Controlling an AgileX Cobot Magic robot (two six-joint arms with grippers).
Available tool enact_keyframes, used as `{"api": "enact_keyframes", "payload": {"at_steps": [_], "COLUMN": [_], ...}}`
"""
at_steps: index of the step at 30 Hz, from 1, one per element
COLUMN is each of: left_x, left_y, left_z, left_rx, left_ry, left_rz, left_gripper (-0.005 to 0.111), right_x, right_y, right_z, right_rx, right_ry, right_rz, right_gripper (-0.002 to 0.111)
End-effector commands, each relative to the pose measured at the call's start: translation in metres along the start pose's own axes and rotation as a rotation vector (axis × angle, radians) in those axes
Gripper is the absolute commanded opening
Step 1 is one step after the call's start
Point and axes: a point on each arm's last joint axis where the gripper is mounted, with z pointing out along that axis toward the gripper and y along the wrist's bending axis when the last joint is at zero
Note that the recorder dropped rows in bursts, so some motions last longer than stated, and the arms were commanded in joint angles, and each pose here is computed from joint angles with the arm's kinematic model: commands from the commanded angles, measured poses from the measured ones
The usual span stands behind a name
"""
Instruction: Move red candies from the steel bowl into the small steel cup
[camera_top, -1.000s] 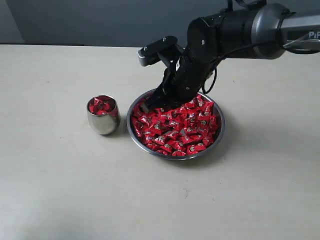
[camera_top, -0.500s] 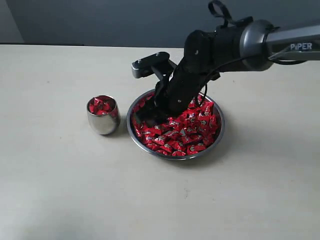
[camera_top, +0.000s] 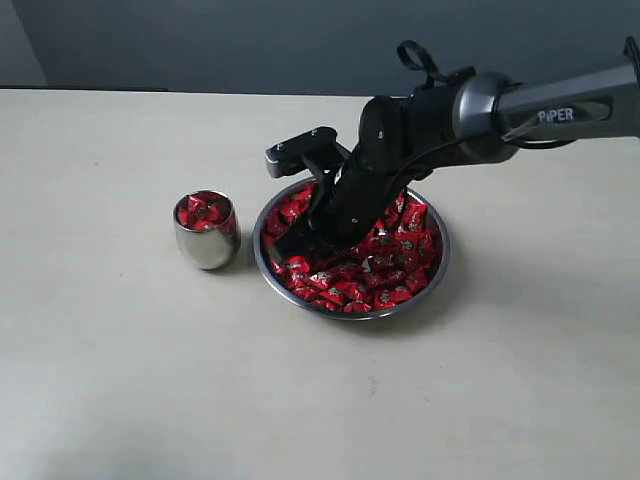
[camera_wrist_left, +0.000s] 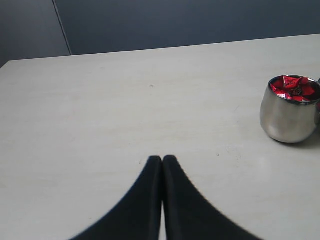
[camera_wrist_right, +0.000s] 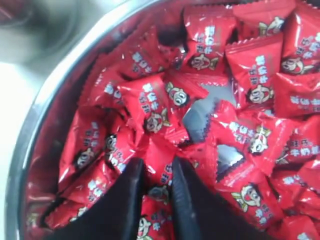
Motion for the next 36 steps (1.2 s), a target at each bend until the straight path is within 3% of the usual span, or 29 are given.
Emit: {"api": "enact_keyframes", "payload": {"at_steps": [1,6,11,14,23,33,36], "left_x": [-0.003,-0.003,-0.003,-0.003,-0.003,-0.003,-0.003], "left_y": [0.000,0.000,0.000,0.000,0.000,0.000,0.000], "left_z": [-0.001,-0.001,-0.001,-0.001,-0.001,-0.001,-0.001], "left_rx": [0.006,0.006,0.006,0.006,0.006,0.006,0.006], "left_ry": [-0.019,-0.019,-0.019,-0.019,-0.019,-0.019,-0.019], "left_rz": [0.002,0.002,0.002,0.002,0.002,0.002,0.002], "left_gripper": [0.000,0.000,0.000,0.000,0.000,0.000,0.000], "right_x": [-0.002,-0.010,-0.034,-0.042,-0.063,-0.066,-0.066], "right_y": [-0.002,0.002,0.026,0.044,0.054,0.049,0.048], "right_z": [-0.013,-0.048,-0.077,-0.068,-0.037,-0.020,-0.016], "right_rx": [0.033,0.049,0.011,-0.041,-0.191,-0.163,-0.156], "right_ry": [-0.008,-0.058,-0.306,-0.369,-0.341,-0.332,-0.332], "right_rz": [-0.015,-0.017,-0.047,-0.100,-0.096,-0.112,-0.110], "right_gripper": [0.003,0.003,0.003,0.003,0.003,0.003,0.008]}}
